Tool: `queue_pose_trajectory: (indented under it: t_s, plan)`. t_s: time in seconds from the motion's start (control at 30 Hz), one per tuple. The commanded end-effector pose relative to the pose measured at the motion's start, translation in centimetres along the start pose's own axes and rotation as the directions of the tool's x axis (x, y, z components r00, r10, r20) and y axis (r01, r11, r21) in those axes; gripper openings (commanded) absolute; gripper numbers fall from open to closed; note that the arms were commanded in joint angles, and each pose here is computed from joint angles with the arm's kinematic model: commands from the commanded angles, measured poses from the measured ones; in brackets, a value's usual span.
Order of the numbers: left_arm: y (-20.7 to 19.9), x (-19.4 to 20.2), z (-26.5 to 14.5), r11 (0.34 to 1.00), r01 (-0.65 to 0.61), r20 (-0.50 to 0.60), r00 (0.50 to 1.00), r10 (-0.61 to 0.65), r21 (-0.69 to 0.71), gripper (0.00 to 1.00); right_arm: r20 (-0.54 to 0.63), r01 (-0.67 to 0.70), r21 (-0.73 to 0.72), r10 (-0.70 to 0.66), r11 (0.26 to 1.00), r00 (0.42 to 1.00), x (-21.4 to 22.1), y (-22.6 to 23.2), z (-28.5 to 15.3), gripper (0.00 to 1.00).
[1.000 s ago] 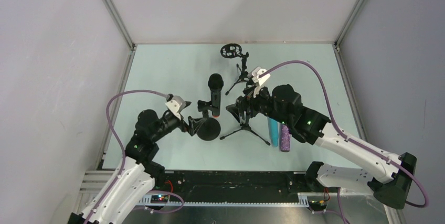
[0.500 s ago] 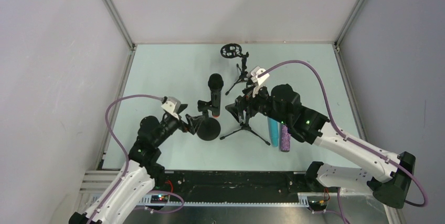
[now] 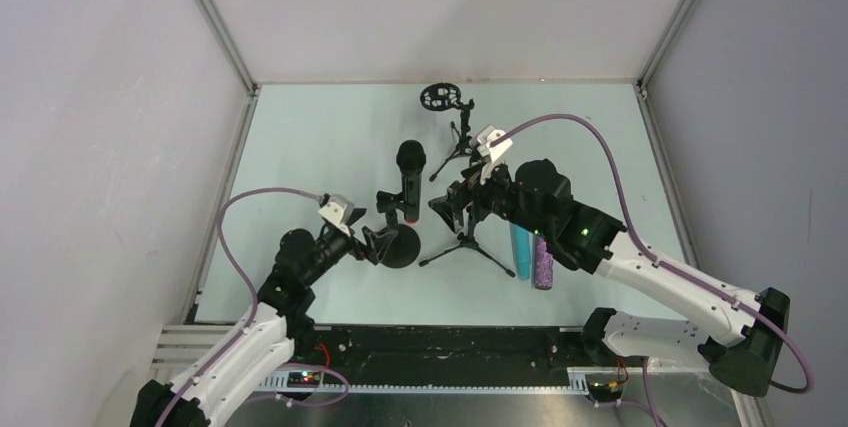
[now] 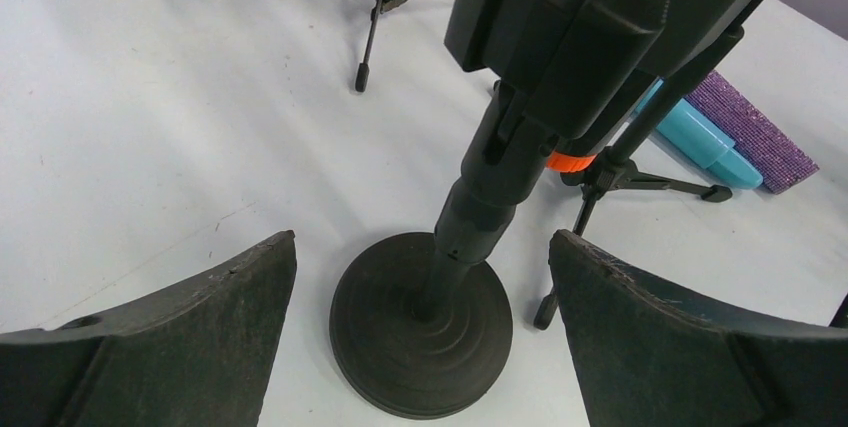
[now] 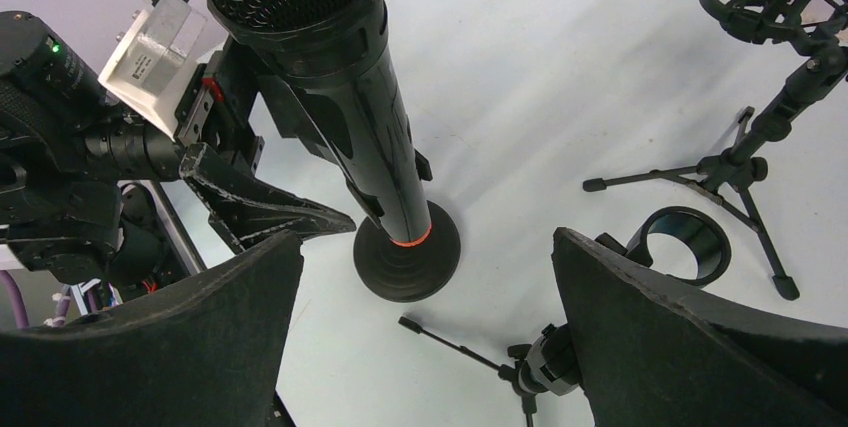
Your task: Attach the microphones to the stand
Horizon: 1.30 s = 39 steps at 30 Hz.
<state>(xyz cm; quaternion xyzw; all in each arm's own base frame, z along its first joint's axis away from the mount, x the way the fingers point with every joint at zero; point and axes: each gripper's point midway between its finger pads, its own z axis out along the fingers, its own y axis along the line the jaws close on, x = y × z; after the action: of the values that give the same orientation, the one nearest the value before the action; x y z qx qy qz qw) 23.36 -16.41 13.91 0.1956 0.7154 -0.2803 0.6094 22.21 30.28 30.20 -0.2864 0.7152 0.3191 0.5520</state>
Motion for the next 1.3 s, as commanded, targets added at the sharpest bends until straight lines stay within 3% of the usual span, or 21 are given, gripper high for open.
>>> queue_pose_trajectory:
  t_s: [0.0, 0.2, 0.83, 1.07, 1.27]
  plan:
    - [-0.3, -1.3, 0.6, 0.998, -0.063, 0.060, 0.996, 0.063, 0.010, 0.99, 0.005, -0.014, 0.009, 0.014, 1.000, 1.000, -0.1, -0.2, 0.2, 1.00]
    - [-1.1, -1.3, 1.4, 0.984, -0.161, 0.089, 0.984, 0.155, 0.070, 0.94, 0.010, -0.016, 0.015, 0.016, 1.000, 1.000, -0.3, -0.3, 0.0, 1.00]
    - [-1.3, -0.4, 3.3, 0.945, -0.305, 0.116, 0.949, 0.292, 0.120, 0.86, 0.011, -0.027, 0.030, 0.027, 0.999, 1.000, -0.4, -0.9, -0.2, 1.00]
    - [-2.4, 0.4, 4.1, 0.921, -0.326, 0.098, 0.945, 0.312, 0.212, 0.64, 0.014, -0.026, 0.034, 0.025, 0.999, 1.000, -0.6, -1.1, -0.4, 1.00]
    - [-2.7, 0.6, 4.3, 0.908, -0.348, 0.100, 0.937, 0.334, 0.234, 0.55, 0.011, -0.027, 0.042, 0.026, 0.999, 1.000, -0.5, -1.4, -0.6, 1.00]
